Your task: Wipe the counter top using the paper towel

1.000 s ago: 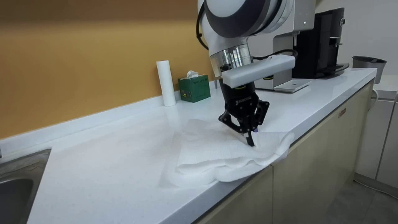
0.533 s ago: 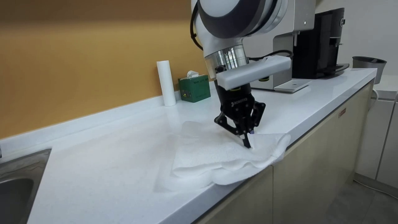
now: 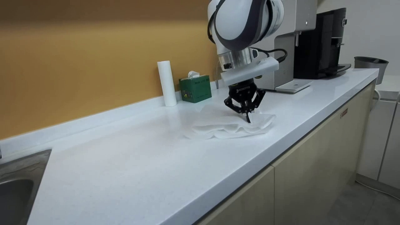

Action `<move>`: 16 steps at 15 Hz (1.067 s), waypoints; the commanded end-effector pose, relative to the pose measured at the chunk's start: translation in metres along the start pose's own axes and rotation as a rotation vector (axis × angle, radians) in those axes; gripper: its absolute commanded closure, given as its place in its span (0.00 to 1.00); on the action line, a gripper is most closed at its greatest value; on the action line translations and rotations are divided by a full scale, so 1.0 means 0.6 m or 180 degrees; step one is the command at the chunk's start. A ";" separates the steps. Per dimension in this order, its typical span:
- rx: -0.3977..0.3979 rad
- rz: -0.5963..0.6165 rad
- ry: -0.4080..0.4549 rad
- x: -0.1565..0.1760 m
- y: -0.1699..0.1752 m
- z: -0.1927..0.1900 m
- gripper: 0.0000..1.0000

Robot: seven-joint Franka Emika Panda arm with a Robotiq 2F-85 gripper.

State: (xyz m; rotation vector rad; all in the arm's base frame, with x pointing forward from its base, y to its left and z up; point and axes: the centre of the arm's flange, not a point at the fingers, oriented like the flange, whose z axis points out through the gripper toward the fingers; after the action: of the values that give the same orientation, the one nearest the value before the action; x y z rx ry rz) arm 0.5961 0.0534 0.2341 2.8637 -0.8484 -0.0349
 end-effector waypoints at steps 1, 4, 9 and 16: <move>-0.0146 0.0491 0.0134 0.079 0.025 0.044 1.00; -0.0150 0.0719 0.0169 0.113 0.058 0.039 1.00; -0.0112 0.0750 0.0199 0.116 0.065 0.013 0.73; -0.0019 0.0809 0.0604 0.097 0.071 -0.122 0.26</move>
State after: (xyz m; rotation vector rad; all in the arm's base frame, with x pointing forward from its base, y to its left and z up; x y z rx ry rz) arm 0.6340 -0.0105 0.2669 2.7177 -1.1154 0.1617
